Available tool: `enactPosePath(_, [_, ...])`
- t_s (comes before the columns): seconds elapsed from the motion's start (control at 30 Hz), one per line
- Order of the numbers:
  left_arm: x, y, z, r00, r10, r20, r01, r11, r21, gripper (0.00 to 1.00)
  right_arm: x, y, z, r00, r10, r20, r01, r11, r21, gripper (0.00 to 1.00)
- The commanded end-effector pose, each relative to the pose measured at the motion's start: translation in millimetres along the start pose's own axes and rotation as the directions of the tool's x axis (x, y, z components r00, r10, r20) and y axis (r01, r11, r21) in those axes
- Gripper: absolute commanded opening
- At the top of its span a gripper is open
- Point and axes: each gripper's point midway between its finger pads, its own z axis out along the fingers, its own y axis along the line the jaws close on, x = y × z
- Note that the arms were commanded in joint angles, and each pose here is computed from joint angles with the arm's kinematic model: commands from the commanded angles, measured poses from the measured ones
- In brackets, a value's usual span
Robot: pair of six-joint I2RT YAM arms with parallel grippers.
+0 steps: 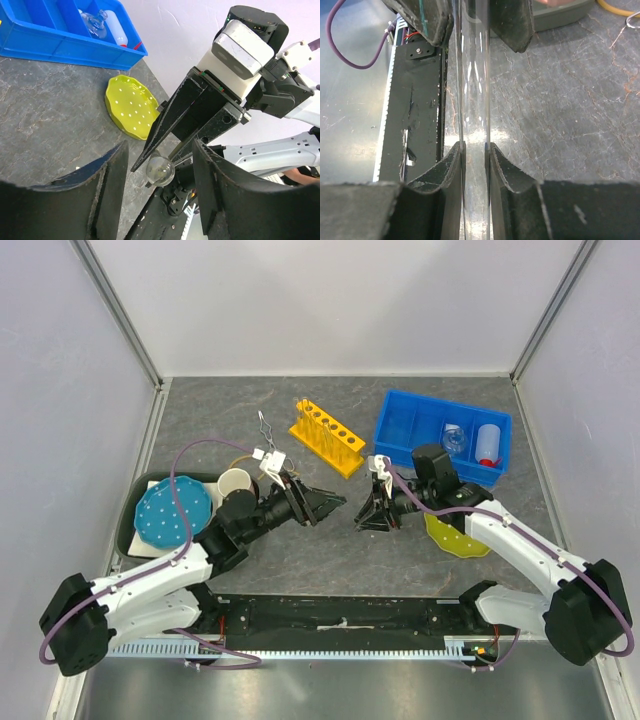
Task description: Organize the chemistry lab equipment
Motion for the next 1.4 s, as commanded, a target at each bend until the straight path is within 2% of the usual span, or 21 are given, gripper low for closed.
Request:
enactPosePath(0.0, [-18.1,-11.9,8.4,0.998,0.039,0.049,-0.039,0.999,0.003,0.58,-14.2,1.3,-0.2,0.998,-0.035,0.05,0.036,0.999,-0.024,0.21])
enactPosePath(0.23, [-15.7,-16.8,13.2,0.996,0.087,-0.022,-0.088,0.996,-0.022,0.31,-16.6,0.8,-2.7,0.998,-0.039,0.057,0.04,0.999,-0.013,0.22])
enactPosePath(0.37, [-12.2,-10.8,9.3,0.991,0.109,-0.074,-0.115,0.991,-0.073,0.17,-18.6,-0.3,-5.4,0.997,-0.044,0.064,0.045,0.999,-0.003,0.26])
enactPosePath(0.43, [-16.6,-12.8,7.0,0.99,0.124,-0.072,-0.13,0.988,-0.081,0.11,-21.1,-1.7,-8.3,0.996,-0.05,0.071,0.049,0.999,0.009,0.36])
enactPosePath(0.47, [-19.9,-9.6,6.2,0.987,0.146,-0.065,-0.152,0.983,-0.099,0.11,-21.4,-3.1,-10.0,0.996,-0.048,0.07,0.047,0.999,0.02,0.52])
enactPosePath(0.53, [-25.2,-7.3,2.8,0.983,0.172,-0.066,-0.18,0.975,-0.13,0.11,-29.5,-14.2,-21.3,0.994,-0.079,0.082,0.072,0.993,0.091,0.69])
enactPosePath(0.57, [-30.3,-2.6,1.9,0.977,0.204,-0.062,-0.212,0.964,-0.16,0.11,-31.9,-18.3,-26.9,0.992,-0.089,0.085,0.078,0.99,0.118,0.82])
enactPosePath(0.67, [-43.3,12.5,2.2,0.958,0.27,-0.094,-0.285,0.926,-0.25,0.1,-45.9,-45.9,-62.8,0.986,-0.116,0.118,0.08,0.958,0.274,0.98])
enactPosePath(0.7, [-40.6,22.1,-0.1,0.951,0.277,-0.138,-0.305,0.909,-0.282,0.1,-48.9,-60.1,-83.9,0.984,-0.118,0.135,0.064,0.934,0.35,0.98])
enactPosePath(0.73, [-56.4,20.5,2.6,0.948,0.294,-0.123,-0.318,0.901,-0.296,0.1,-48.4,-67.2,-94.1,0.984,-0.112,0.142,0.049,0.921,0.387,0.98])
enactPosePath(0.8, [-61.6,34.1,9.7,0.928,0.332,-0.168,-0.37,0.87,-0.327,0.1,-42.7,-83.7,-120.7,0.983,-0.092,0.16,0.005,0.881,0.473,0.98])
enactPosePath(0.9, [-82.7,48.8,24.3,0.905,0.373,-0.203,-0.423,0.832,-0.358,0.1,-22.7,-100.7,-146.2,0.984,-0.047,0.173,-0.059,0.828,0.557,0.98])
enactPosePath(0.97, [-107.7,48.9,33.5,0.893,0.41,-0.188,-0.451,0.813,-0.369,0.1,-15.5,-107.2,-157.1,0.985,-0.024,0.17,-0.085,0.792,0.604,0.98])
enactPosePath(1.1, [-126.0,73.4,62.2,0.87,0.436,-0.23,-0.493,0.772,-0.4,0.1,-9.6,-109.3,-165.9,0.988,-0.043,0.146,-0.063,0.758,0.649,0.98])
enactPosePath(1.13, [-140.5,70.3,69.5,0.865,0.454,-0.213,-0.501,0.765,-0.404,0.09,-9.6,-110.1,-167.2,0.989,-0.048,0.14,-0.057,0.752,0.657,0.98])
enactPosePath(1.3, [-157.1,80.5,97.6,0.842,0.483,-0.24,-0.539,0.737,-0.409,0.09,-7.8,-112.6,-172.3,0.991,-0.058,0.12,-0.041,0.725,0.688,0.98])
enactPosePath(1.37, [-151.3,93.6,107.5,0.833,0.478,-0.279,-0.553,0.724,-0.411,0.09,-7.5,-112.5,-172.5,0.991,-0.059,0.119,-0.039,0.725,0.687,0.98])
